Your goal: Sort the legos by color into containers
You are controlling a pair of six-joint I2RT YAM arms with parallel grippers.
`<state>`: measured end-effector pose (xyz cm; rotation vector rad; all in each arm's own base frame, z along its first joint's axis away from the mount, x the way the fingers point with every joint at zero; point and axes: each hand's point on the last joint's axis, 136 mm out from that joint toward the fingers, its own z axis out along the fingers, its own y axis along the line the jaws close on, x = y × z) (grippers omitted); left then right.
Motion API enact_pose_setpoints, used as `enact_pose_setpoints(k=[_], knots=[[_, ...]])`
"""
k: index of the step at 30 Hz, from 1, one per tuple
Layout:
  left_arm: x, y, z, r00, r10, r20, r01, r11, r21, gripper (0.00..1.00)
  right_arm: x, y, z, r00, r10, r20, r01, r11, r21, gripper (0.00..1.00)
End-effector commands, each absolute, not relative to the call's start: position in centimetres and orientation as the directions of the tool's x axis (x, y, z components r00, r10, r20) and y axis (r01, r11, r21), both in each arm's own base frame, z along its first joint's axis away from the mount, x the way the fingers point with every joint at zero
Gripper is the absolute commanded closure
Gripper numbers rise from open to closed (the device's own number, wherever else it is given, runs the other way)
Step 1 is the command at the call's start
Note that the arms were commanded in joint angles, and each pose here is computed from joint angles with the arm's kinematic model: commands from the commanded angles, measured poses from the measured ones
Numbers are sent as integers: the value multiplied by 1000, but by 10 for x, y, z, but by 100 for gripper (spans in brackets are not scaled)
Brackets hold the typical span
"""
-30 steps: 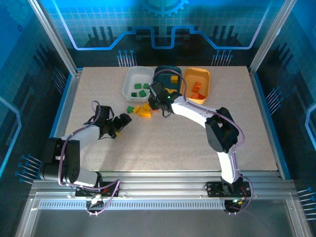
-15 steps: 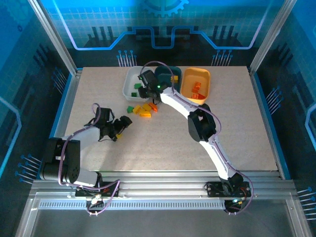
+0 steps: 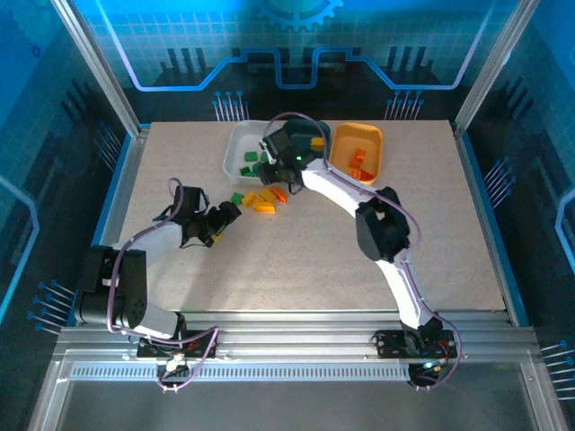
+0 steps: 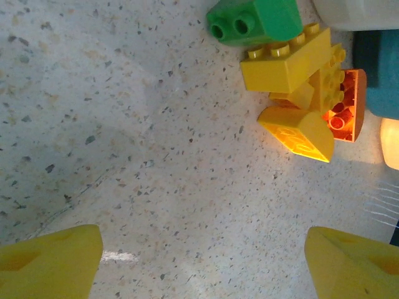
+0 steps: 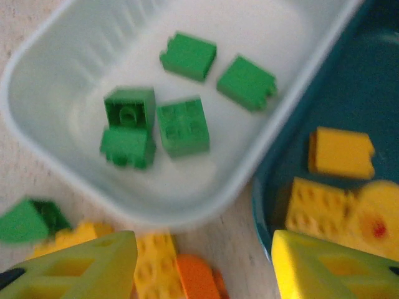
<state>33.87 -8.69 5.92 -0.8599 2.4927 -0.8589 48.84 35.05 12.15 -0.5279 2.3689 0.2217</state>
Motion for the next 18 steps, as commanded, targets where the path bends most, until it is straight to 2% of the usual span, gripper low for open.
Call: enact_pose_setpoints(k=[1, 3, 9, 12, 18], knots=[[345, -83, 62, -737, -660, -145, -432, 625, -650, 14, 472, 327, 165, -658, -201, -725, -379, 921, 89, 41], [345, -82, 63, -731, -665, -151, -433, 624, -650, 14, 453, 323, 152, -700, -178, -692, -369, 920, 136, 40], [340, -62, 73, -656, -728, -202, -484, 610, -627, 8, 405, 342, 103, -796, -125, -593, -289, 938, 191, 19], [332, -53, 77, -621, -754, -215, -507, 595, -623, 1, 398, 362, 90, -812, -115, -572, -278, 938, 207, 16], [312, -44, 74, -612, -761, -215, -534, 599, -596, 1, 406, 373, 61, -853, -43, -520, -172, 964, 203, 10]])
